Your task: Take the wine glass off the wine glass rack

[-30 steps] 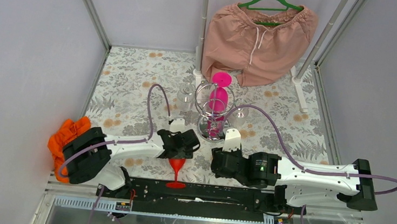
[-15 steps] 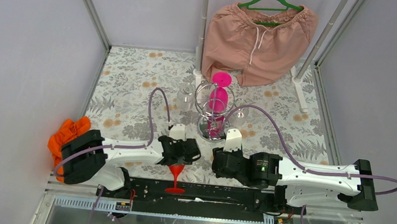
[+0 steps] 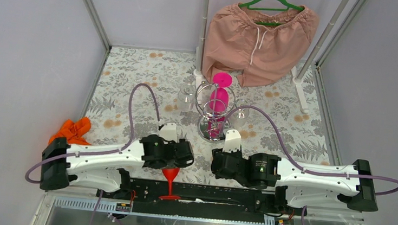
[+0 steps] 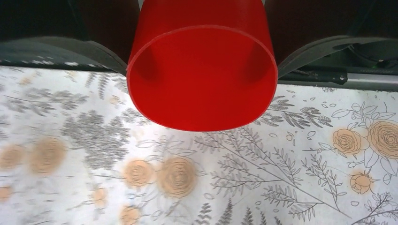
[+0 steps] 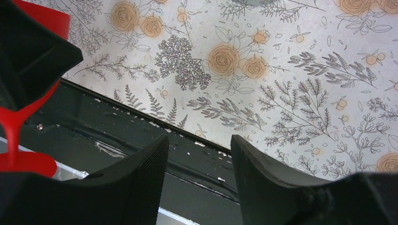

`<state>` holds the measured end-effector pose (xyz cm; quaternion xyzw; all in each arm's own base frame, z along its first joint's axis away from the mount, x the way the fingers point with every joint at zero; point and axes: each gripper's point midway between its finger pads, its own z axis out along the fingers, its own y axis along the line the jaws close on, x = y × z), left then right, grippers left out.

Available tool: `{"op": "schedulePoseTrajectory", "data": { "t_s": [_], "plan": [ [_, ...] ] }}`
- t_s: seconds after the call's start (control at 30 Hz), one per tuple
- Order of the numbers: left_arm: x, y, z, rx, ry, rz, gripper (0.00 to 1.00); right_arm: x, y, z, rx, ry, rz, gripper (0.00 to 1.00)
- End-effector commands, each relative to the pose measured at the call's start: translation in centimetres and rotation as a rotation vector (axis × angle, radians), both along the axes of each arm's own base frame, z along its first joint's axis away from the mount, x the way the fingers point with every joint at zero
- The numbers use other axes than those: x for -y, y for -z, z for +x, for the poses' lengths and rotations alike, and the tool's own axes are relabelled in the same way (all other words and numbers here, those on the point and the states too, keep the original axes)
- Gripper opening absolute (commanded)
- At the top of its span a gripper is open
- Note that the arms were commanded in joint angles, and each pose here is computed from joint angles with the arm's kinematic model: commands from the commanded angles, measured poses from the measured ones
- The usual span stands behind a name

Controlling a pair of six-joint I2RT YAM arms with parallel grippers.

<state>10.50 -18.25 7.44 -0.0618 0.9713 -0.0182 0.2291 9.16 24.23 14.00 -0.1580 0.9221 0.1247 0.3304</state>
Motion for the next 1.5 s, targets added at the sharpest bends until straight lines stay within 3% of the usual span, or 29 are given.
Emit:
{"op": "schedulePoseTrajectory", "data": {
  "t_s": [0.0,0.13,0.3,0.43,0.7,1.03,1.2,1.47],
  "plan": [
    [-0.4,-4.5,0.9,0.109,-0.037,-0.019,0.39,-1.0,-1.9,0.4,0.033,0.009,0.061,0.58],
    [1.7,-9.8,2.2,0.25,0.032,-0.1,0.34,-0.8,-4.6,1.5,0.098,0.029,0.105,0.58],
    [3.1,-16.0,4.4,0.431,0.131,-0.095,0.32,0.8,-10.3,3.2,0.217,0.093,0.202,0.57],
    [3.8,-19.6,5.0,0.501,0.187,-0.112,0.27,2.6,-15.1,4.2,0.297,0.127,0.276,0.57],
    [5.5,-21.7,4.1,0.575,0.399,-0.093,0.19,4.0,-21.7,5.6,0.435,0.122,0.277,0.58],
    [13.5,-27.4,3.2,0.827,0.769,0.05,0.18,3.8,-28.8,6.6,0.536,0.13,0.326,0.59],
    [14.5,-32.0,2.2,0.956,0.924,-0.061,0.16,4.2,-30.3,6.9,0.569,0.136,0.327,0.59],
    [10.9,-37.5,-0.7,1.11,1.075,-0.317,0.15,1.7,-30.9,5.5,0.536,-0.011,0.414,0.59]
  ]
}}
